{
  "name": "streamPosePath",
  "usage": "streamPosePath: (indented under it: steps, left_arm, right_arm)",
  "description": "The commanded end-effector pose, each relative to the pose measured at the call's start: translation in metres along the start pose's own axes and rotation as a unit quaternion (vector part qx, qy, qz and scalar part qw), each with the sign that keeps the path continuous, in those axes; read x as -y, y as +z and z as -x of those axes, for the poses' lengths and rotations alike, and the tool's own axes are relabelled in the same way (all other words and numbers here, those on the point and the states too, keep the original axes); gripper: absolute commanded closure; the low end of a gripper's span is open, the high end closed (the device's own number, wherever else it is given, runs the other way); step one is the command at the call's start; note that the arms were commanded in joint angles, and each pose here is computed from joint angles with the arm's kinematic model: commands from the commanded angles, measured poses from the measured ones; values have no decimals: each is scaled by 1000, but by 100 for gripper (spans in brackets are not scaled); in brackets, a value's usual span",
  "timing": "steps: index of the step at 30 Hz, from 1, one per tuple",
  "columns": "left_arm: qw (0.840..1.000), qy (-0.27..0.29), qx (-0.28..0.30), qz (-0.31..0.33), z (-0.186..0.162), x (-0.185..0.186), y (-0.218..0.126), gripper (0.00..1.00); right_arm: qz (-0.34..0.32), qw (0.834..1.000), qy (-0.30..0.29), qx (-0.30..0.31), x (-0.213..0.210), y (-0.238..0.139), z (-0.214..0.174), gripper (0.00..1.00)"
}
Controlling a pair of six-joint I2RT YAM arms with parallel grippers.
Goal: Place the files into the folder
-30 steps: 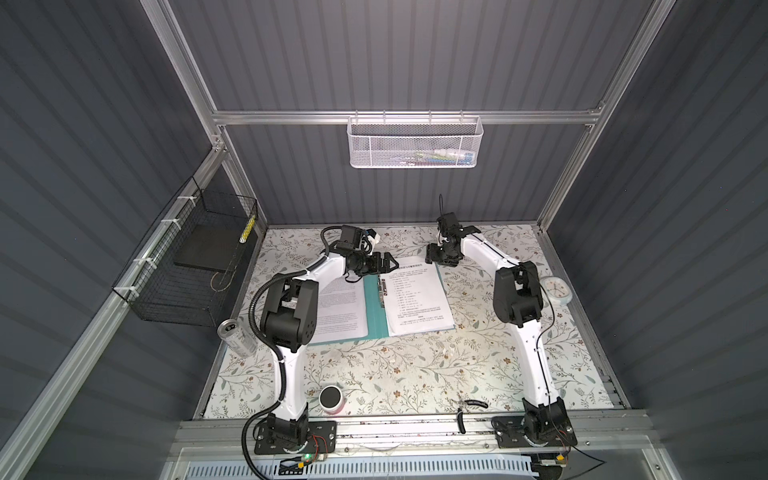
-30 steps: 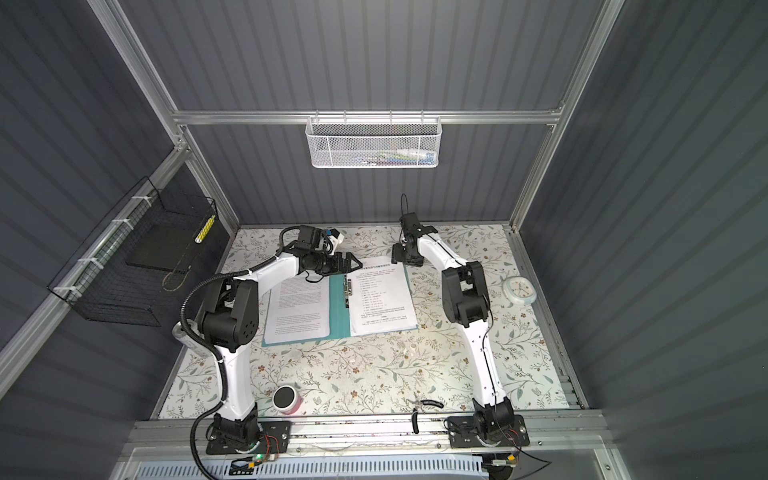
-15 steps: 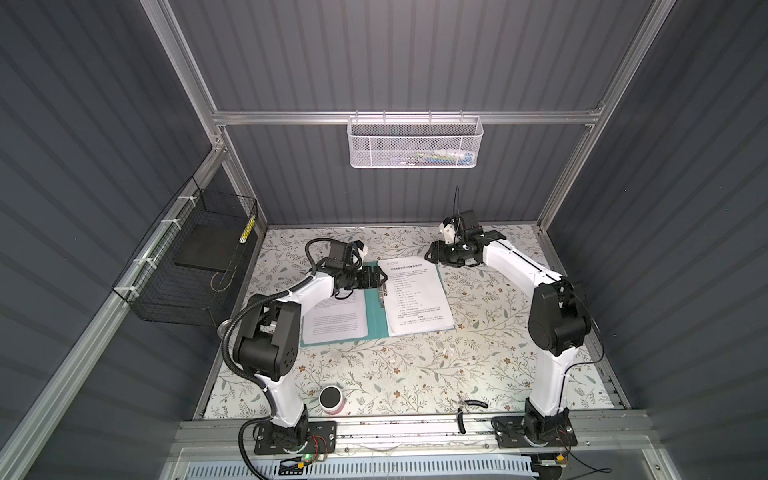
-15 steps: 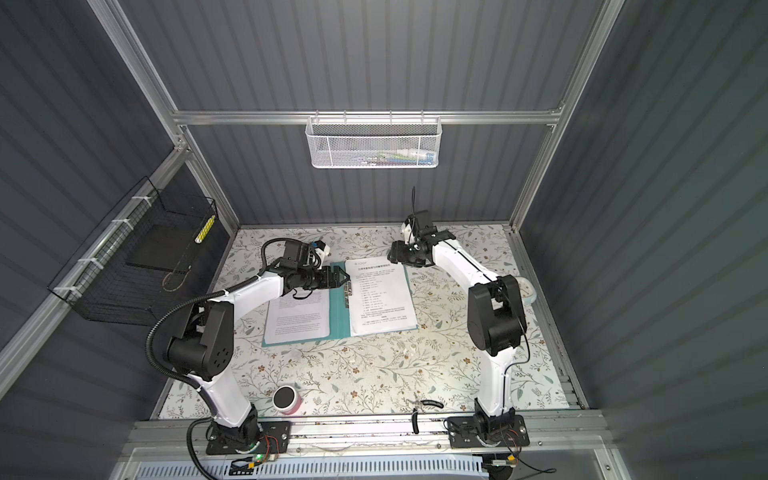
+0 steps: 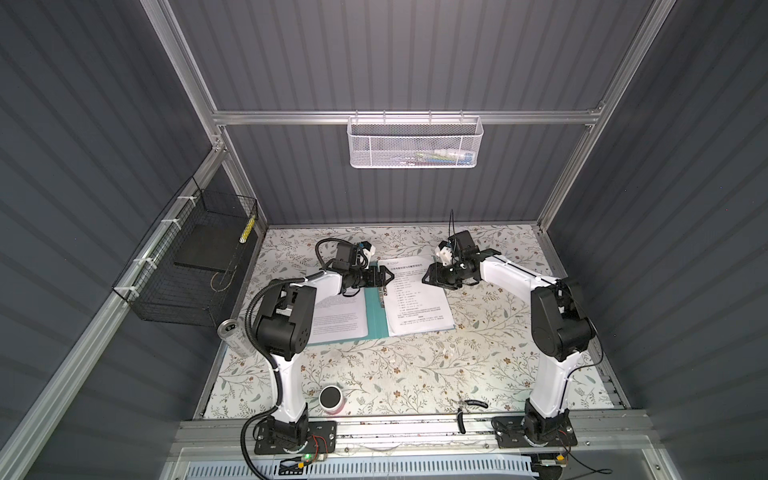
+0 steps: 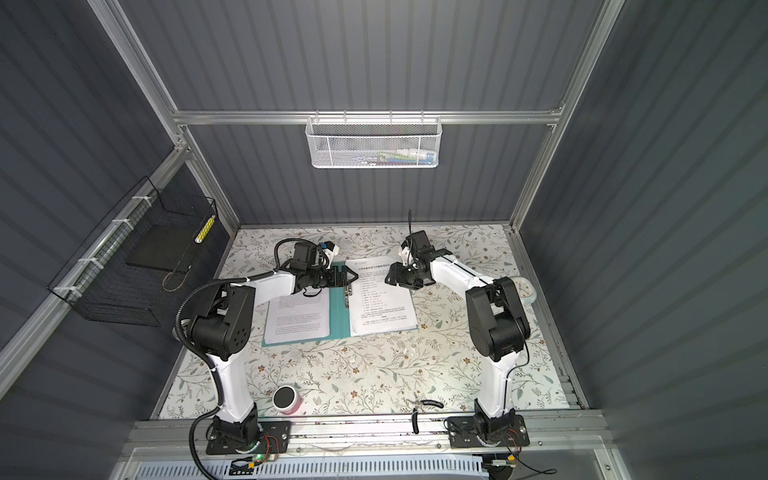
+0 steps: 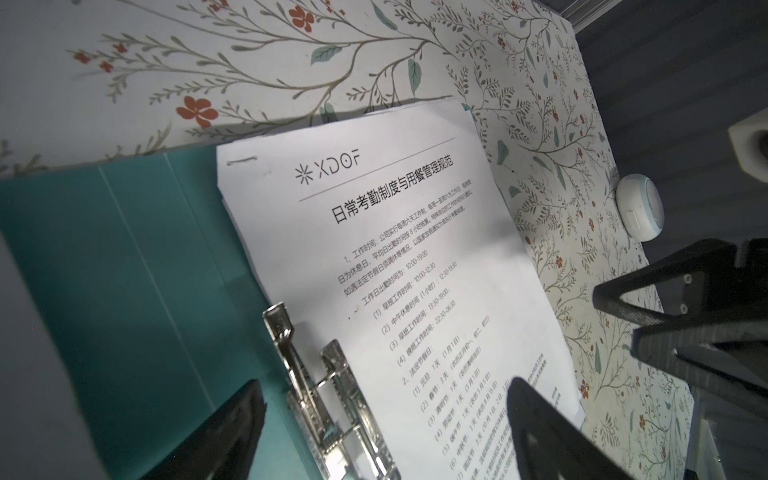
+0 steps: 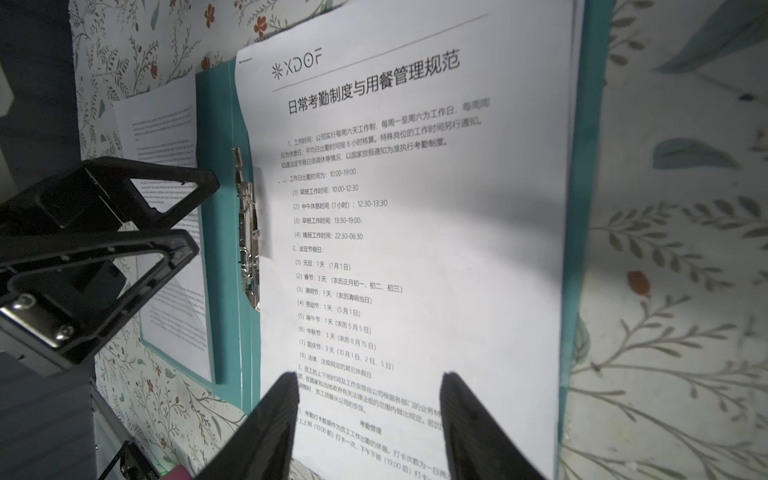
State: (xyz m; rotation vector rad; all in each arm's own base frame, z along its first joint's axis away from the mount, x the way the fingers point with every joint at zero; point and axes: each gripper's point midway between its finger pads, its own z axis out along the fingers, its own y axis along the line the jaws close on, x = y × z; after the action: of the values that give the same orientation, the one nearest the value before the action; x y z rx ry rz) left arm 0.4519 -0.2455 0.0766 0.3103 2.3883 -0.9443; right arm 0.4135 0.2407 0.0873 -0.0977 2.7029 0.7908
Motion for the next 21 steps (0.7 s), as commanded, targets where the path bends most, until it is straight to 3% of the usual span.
streamPosePath:
  steps: [1, 13, 21]
  left_arm:
    - [1000, 13, 13, -24, 16, 11, 5, 9]
    - [1000, 9, 6, -14, 17, 3, 13, 9]
    - [1000, 4, -1, -12, 12, -3, 19, 9]
  right_arm:
    - [6, 1000, 3, 1, -3, 0, -3, 43]
    - [-60, 998, 17, 4, 25, -7, -22, 42]
    - [-61, 998, 23, 1, 28, -9, -30, 42]
